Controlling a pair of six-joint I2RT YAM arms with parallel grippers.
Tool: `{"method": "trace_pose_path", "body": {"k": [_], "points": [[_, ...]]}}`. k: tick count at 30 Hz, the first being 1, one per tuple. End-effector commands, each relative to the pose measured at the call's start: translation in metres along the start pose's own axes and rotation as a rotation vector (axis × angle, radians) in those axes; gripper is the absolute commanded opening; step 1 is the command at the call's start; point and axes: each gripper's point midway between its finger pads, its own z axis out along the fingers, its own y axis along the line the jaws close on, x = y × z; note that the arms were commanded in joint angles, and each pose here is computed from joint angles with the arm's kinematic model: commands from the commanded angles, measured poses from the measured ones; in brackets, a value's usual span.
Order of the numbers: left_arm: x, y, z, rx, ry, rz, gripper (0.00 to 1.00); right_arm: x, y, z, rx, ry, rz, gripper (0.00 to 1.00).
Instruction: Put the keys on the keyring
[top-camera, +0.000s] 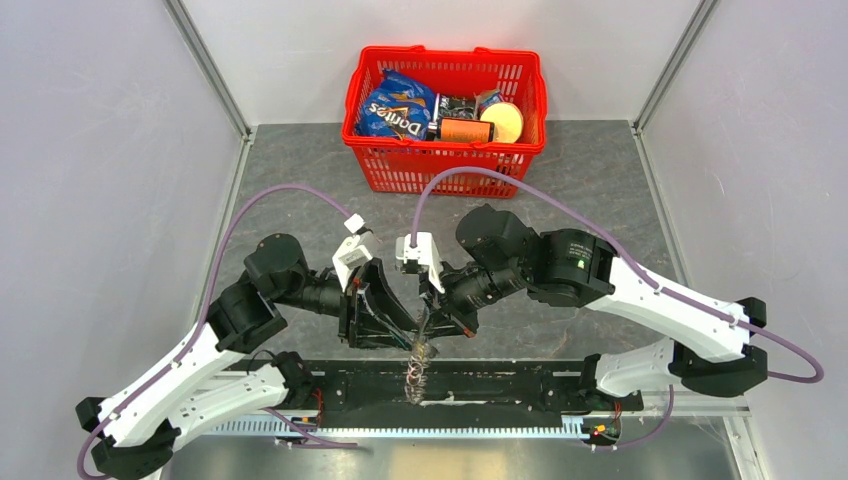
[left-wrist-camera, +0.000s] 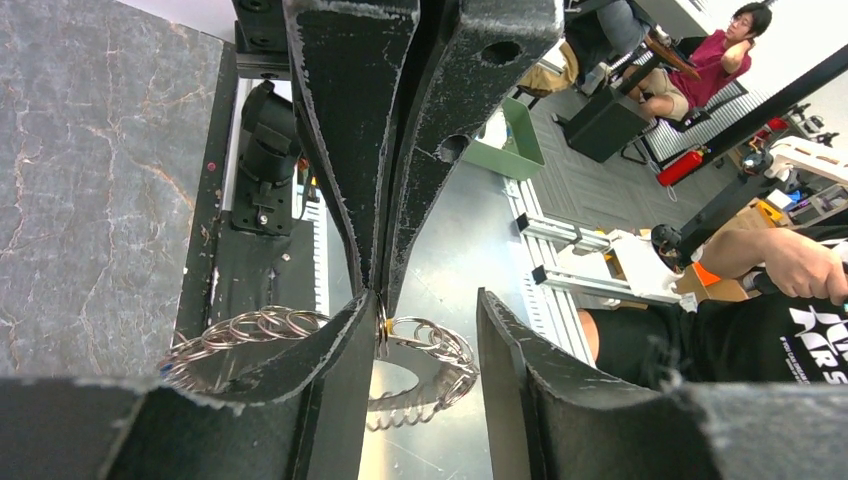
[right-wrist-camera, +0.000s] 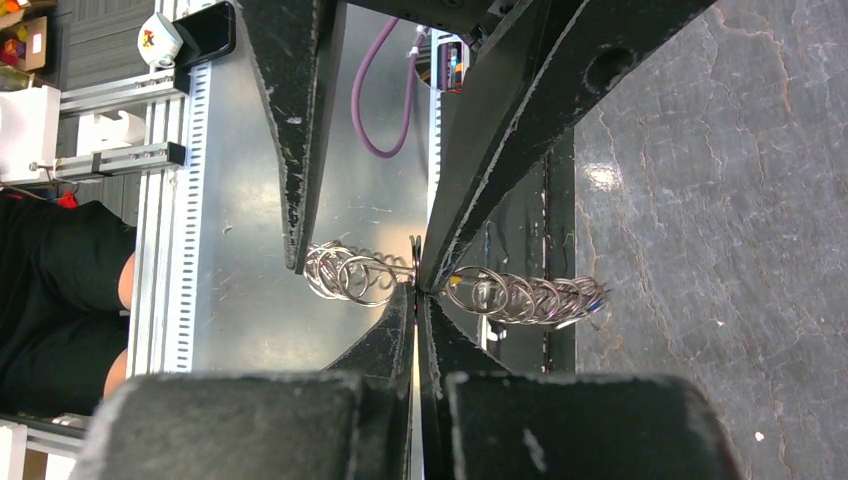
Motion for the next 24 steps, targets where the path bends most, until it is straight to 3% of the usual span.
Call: {"method": "trace_pose_path", "body": {"k": [1,13,24], "points": [[0.0,-0.009,-0.002,0.043,0.011,0.047,0.47,-0.028,0.007,-0.009,-0.006,-0.081,-0.06,0.0],[0.005,-0.002,0.0,0.03,0.034,0.036,0.39,-0.029,0.006,-0.007,-0.009,-0.074,-0.066,0.0],[0.007,0.002,0.003,0.024,0.043,0.029,0.22,-0.03,0.009,-0.01,-0.02,-0.076,-0.076,0.0]]}}
